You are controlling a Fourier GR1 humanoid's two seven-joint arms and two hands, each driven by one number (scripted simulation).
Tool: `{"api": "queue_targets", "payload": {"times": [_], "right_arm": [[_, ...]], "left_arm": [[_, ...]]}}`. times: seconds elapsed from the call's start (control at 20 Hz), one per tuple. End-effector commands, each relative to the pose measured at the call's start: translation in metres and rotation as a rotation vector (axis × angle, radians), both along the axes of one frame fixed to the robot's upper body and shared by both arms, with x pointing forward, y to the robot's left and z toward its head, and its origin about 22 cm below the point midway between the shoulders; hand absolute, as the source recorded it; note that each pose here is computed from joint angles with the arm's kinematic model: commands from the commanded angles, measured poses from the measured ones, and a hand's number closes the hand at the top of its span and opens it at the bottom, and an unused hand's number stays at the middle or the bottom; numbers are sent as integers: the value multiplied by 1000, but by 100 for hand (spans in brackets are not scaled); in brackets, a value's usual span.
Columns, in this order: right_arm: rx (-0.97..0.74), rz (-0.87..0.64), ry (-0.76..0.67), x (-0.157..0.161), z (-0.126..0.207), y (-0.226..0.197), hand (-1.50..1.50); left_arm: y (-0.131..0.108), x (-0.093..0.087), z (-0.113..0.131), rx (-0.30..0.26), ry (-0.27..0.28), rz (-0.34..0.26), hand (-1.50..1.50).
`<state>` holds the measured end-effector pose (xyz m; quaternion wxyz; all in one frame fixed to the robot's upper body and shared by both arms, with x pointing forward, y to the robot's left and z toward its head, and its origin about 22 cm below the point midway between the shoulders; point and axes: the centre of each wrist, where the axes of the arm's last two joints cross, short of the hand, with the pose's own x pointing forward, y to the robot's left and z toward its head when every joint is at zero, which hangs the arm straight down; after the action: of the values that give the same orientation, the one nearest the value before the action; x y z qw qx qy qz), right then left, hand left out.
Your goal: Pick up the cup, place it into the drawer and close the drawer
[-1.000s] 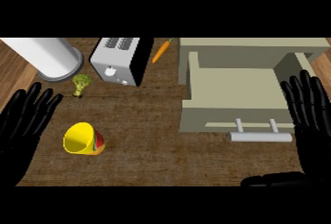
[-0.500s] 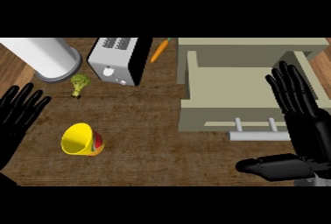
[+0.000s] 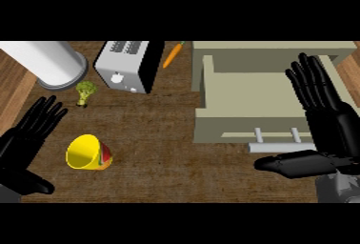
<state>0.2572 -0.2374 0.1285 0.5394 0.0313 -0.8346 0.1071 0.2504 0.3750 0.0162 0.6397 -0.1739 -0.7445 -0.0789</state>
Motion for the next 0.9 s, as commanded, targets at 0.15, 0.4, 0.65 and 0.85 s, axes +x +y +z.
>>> {"api": "queue_targets", "payload": {"times": [0.15,0.4,0.65,0.85], "right_arm": [[-1,10,-21,-3,15,-13,-150],[7,-12,-21,12,7,-14,-150],[-3,-1,-23,29,16,-16,-150],[-8,-4,-19,12,12,-11,-150]], "left_arm": [[41,3,-33,53,59,62,-150],[24,10,-80,57,89,61,-150],[28,7,-106,96,98,87,-150],[17,7,-120,109,107,95,-150]]}}
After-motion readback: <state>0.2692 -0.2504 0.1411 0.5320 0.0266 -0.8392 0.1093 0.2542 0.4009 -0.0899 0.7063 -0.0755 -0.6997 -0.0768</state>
